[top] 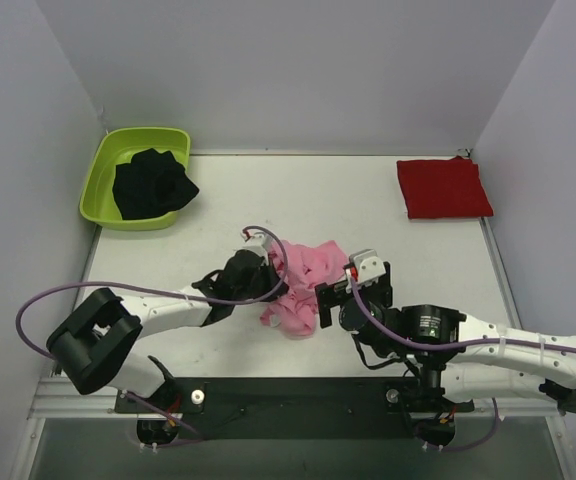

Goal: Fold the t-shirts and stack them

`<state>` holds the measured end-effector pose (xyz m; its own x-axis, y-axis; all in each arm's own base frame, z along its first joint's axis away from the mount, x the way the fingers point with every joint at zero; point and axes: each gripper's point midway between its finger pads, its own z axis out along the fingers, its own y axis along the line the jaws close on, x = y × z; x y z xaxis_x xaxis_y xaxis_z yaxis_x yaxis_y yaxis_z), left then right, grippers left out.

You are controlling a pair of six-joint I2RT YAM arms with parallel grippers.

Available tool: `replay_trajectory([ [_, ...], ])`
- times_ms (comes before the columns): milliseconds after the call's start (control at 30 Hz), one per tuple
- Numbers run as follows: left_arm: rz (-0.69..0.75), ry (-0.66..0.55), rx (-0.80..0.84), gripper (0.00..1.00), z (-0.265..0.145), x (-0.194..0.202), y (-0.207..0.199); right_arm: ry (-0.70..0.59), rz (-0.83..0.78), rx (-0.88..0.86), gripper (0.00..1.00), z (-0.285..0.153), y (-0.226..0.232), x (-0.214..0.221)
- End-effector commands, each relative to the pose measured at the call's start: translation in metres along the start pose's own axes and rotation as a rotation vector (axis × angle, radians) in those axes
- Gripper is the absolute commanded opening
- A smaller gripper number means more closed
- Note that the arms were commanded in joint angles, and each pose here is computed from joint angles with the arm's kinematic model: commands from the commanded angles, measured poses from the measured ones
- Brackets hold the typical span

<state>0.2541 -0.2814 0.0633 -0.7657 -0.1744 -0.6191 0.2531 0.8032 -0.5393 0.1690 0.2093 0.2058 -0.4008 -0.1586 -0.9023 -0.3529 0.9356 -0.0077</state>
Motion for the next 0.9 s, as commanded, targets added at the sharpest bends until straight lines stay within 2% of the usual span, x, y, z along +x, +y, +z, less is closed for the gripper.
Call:
replay_trajectory([
  [0,0.032,-0.079,0.209,0.0,-0.012,-0.006,-0.085,0.005,-0.011,0.124,1.0,0.001,-0.026,-0.008],
  [167,0.013,-0.06,0.243,0.0,-0.041,0.017,-0.086,0.12,0.011,0.196,1.0,0.021,-0.042,0.022],
  [200,0.001,-0.071,0.269,0.11,-0.053,0.014,-0.092,0.137,0.026,0.219,1.0,0.026,-0.049,0.027],
  [233,0.009,-0.046,0.241,0.29,-0.057,0.02,-0.086,0.152,0.039,0.222,1.0,0.03,-0.05,0.031],
  [333,0.02,-0.077,0.191,0.95,-0.081,0.01,-0.076,0.205,0.051,0.225,1.0,0.041,-0.05,0.044],
  [400,0.034,-0.16,0.218,0.95,-0.11,-0.015,-0.085,0.242,0.047,0.219,1.0,0.047,-0.047,0.053],
  [433,0.049,-0.151,0.142,0.95,-0.117,-0.012,-0.067,0.257,0.047,0.217,1.0,0.048,-0.046,0.057],
  [467,0.039,-0.218,0.172,0.95,-0.14,-0.032,-0.075,0.275,0.047,0.214,1.0,0.051,-0.043,0.062],
  [600,0.038,-0.324,0.11,0.95,-0.187,-0.058,-0.056,0.34,0.08,0.133,1.0,0.052,-0.014,0.083],
  [733,0.026,-0.356,-0.027,0.96,-0.215,-0.065,-0.025,0.381,0.082,0.097,0.99,0.048,0.009,0.103],
  [867,-0.003,-0.392,-0.077,0.95,-0.229,-0.068,-0.009,0.439,0.087,0.098,0.97,0.039,0.025,0.124],
])
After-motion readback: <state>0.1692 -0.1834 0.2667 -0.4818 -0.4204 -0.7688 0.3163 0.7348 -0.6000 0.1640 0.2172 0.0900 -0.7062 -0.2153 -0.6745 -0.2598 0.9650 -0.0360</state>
